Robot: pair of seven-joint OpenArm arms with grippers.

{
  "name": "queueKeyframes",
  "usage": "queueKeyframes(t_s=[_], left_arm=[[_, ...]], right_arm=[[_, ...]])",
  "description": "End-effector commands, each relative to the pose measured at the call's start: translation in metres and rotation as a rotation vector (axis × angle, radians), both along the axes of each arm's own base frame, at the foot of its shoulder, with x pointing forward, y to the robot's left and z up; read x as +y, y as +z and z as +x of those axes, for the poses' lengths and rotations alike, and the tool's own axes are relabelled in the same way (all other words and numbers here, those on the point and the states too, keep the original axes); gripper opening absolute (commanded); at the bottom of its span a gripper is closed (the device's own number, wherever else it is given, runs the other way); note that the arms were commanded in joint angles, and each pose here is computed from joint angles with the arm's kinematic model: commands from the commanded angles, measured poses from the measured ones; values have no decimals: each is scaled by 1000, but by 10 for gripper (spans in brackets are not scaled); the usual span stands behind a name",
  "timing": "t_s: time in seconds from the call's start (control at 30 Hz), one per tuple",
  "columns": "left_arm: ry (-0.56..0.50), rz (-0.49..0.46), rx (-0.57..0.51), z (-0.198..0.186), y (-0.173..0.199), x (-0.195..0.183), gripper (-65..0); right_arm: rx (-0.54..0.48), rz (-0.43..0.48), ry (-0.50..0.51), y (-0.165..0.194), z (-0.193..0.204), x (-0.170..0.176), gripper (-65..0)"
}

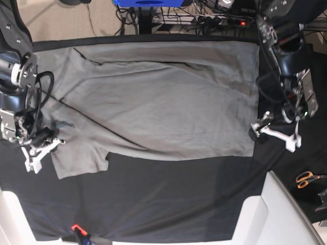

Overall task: Fold the T-shirt properly
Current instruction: 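Move the left gripper down to the shirt's side edge, then grasp the shirt side edge with the left gripper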

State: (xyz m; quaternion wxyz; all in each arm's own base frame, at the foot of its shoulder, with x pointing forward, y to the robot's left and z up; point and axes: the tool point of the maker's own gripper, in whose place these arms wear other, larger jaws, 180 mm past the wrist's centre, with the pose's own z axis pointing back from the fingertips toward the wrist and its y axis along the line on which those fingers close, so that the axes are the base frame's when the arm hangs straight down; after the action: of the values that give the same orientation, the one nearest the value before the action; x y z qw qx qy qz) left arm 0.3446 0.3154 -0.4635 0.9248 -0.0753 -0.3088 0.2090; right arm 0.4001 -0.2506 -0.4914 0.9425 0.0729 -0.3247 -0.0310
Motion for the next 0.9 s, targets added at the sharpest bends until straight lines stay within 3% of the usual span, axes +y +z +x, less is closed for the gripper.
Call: queueKeyframes(t_s=[0.0,0.1,0.43,0.73,0.87], left_arm=[[-4,27,-37,17,15,6,0],[-30,48,0,25,10,-1,0],[-59,-32,58,5,-24,-47,-13],[-54,-47,89,-10,-36,-51,-346],[-53,-45,101,-17,-40,-50,-535]], right_arm=[[-50,-20,-13,17,14,-14,-650],[-58,-28,-12,18,14,-16,-650],[-61,-30,-13,19,14,-16,-650],[-61,-32,-15,19,14,-18,-650],[-61,-32,-15,19,14,-18,-650]])
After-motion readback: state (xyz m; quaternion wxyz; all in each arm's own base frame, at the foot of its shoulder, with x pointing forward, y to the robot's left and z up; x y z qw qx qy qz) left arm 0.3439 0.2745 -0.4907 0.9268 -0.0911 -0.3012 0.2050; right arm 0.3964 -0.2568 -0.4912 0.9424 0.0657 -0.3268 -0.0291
